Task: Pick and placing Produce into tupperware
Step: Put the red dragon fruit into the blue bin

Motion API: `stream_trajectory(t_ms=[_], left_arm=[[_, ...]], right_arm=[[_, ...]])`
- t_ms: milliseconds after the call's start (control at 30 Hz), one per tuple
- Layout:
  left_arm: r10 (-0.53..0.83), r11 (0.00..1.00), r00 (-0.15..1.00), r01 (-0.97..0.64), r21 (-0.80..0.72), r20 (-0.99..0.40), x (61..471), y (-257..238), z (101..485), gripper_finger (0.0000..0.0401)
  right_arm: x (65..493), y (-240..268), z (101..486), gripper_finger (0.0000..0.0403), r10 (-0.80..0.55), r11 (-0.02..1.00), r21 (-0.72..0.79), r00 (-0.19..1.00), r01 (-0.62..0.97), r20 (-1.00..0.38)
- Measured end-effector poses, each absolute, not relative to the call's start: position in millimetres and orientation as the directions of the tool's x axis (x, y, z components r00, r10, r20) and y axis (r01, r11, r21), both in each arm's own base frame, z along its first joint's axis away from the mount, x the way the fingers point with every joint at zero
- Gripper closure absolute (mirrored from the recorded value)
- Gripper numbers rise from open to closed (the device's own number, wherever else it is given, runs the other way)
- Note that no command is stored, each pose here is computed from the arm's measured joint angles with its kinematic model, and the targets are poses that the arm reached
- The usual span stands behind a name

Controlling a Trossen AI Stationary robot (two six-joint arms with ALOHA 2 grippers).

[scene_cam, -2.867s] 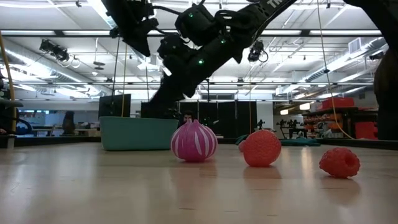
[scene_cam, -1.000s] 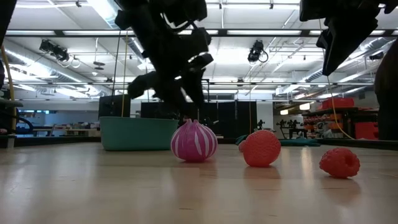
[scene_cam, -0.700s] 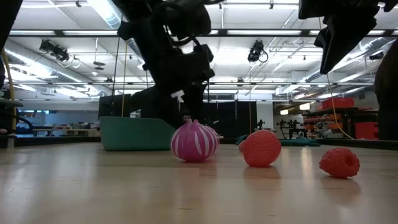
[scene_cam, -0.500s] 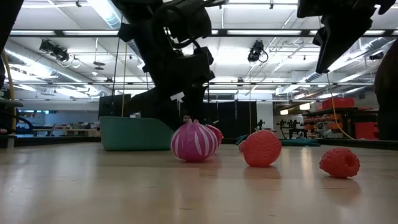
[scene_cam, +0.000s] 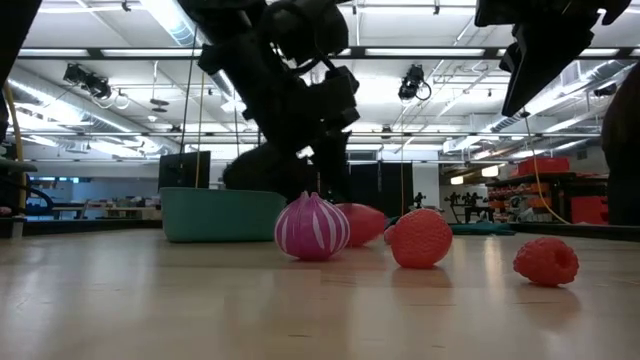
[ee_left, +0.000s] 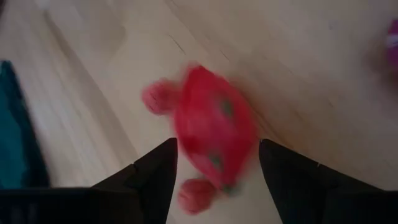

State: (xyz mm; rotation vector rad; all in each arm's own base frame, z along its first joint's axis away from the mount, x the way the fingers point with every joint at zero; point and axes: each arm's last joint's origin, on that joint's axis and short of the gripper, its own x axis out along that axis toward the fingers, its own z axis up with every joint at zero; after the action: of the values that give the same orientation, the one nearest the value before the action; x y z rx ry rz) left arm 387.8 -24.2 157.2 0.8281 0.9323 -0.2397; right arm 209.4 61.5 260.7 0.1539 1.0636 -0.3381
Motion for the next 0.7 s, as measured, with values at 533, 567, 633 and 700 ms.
stream_trajectory(t_ms=[533,567,633,700], left_arm=[[0.146,0.701,0.687,0.436,0.565,-0.712,406,-28,137,0.0167],[0.145,0.713,0.698,0.418,0.563,-0.701,408,-28,138,0.0167],[0.144,0.731,0.717,0.387,0.562,-0.682,410,-29,140,0.0167],[0.141,0.732,0.723,0.383,0.563,-0.676,410,-30,140,0.0167]], right_arm=[[217,57,256,0.0279,-0.206,0.936,-0.032,0.472,0.351,-0.857],[219,54,252,0.0279,-0.210,0.932,-0.027,0.476,0.361,-0.854],[220,50,238,0.0279,-0.211,0.925,-0.012,0.486,0.380,-0.848],[221,47,221,0.0279,-0.204,0.915,0.018,0.500,0.404,-0.842]])
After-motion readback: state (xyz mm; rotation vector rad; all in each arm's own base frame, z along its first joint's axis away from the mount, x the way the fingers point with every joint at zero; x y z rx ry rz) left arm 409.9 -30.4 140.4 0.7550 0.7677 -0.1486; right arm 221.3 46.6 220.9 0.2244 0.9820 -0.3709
